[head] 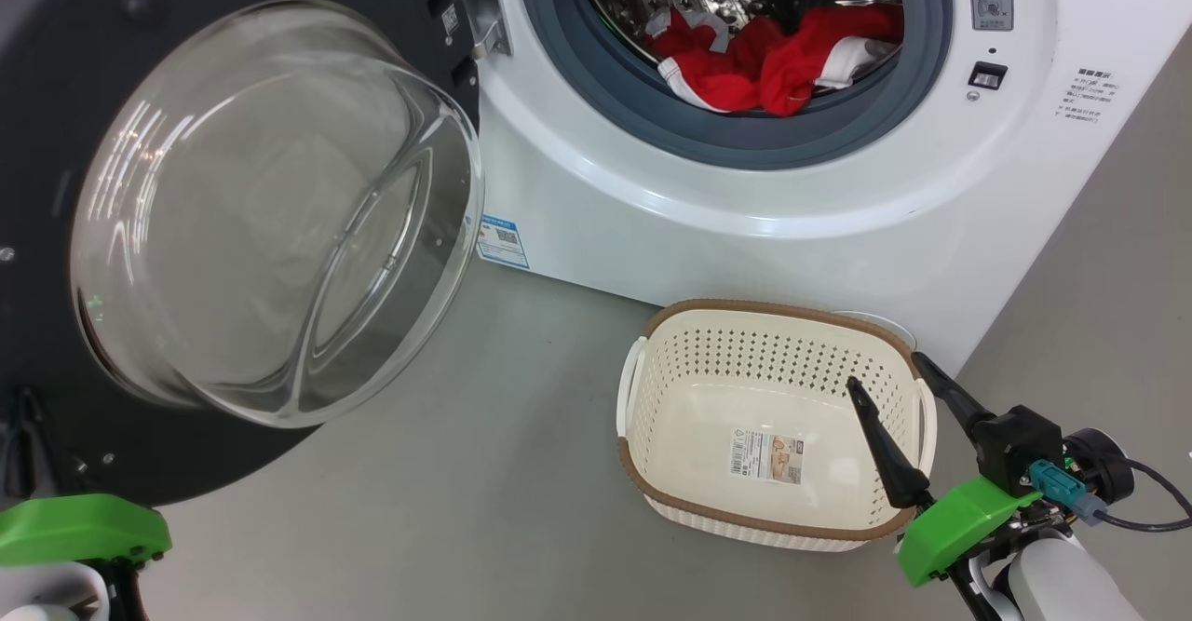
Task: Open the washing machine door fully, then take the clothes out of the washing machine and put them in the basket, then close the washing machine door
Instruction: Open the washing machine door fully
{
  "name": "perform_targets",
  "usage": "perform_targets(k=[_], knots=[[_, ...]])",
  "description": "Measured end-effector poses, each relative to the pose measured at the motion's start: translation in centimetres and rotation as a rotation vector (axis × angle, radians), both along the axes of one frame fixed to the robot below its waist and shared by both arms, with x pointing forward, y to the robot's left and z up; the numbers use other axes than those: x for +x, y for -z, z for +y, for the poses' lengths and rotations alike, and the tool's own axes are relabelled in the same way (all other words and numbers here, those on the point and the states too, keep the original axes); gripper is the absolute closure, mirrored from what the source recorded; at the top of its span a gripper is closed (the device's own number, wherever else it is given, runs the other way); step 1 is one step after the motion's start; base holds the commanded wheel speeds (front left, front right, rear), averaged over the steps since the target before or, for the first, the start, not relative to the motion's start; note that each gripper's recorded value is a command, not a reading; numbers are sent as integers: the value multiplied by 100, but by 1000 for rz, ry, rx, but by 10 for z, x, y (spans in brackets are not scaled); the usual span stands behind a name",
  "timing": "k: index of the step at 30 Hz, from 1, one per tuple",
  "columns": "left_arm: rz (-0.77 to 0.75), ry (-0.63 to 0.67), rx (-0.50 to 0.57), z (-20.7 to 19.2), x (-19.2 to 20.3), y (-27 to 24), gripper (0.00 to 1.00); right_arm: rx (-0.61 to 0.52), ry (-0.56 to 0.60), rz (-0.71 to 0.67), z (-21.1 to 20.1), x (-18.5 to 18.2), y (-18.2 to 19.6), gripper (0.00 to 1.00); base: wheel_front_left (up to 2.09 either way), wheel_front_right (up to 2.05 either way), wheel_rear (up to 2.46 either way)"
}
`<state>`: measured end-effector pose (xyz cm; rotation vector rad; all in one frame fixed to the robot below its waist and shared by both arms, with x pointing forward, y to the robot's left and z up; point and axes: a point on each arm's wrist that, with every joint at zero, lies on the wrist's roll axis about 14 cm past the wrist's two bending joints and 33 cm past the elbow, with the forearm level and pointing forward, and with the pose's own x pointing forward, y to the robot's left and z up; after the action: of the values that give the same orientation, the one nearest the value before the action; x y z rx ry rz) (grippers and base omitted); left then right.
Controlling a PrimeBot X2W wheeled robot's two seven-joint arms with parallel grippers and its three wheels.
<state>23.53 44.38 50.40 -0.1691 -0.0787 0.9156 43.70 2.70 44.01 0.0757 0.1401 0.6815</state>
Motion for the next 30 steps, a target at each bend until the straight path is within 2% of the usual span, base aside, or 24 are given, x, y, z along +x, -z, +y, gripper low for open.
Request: perform_targets(k=[22, 23, 24, 25, 26, 30], knots=[[1, -23, 21, 7, -2, -4, 100, 9, 6, -4, -1, -5, -7, 0, 0, 0, 0], [-9, -23, 17, 6, -2, -5, 89, 10, 7, -7, -1, -5, -9, 0, 0, 0, 0], [-19, -16, 16, 4, -1, -6, 57, 12, 7, -10, -1, -6, -10, 0, 0, 0, 0], [-29, -11, 17, 2, 0, -8, 12, 13, 9, -13, -1, -6, -12, 0, 0, 0, 0], [-45, -1, 16, 0, 2, -11, 0, 15, 10, -16, 0, -6, -13, 0, 0, 0, 0], [-79, 15, 26, -7, 4, -18, 0, 28, 28, -21, -3, -7, -18, 0, 0, 0, 0]])
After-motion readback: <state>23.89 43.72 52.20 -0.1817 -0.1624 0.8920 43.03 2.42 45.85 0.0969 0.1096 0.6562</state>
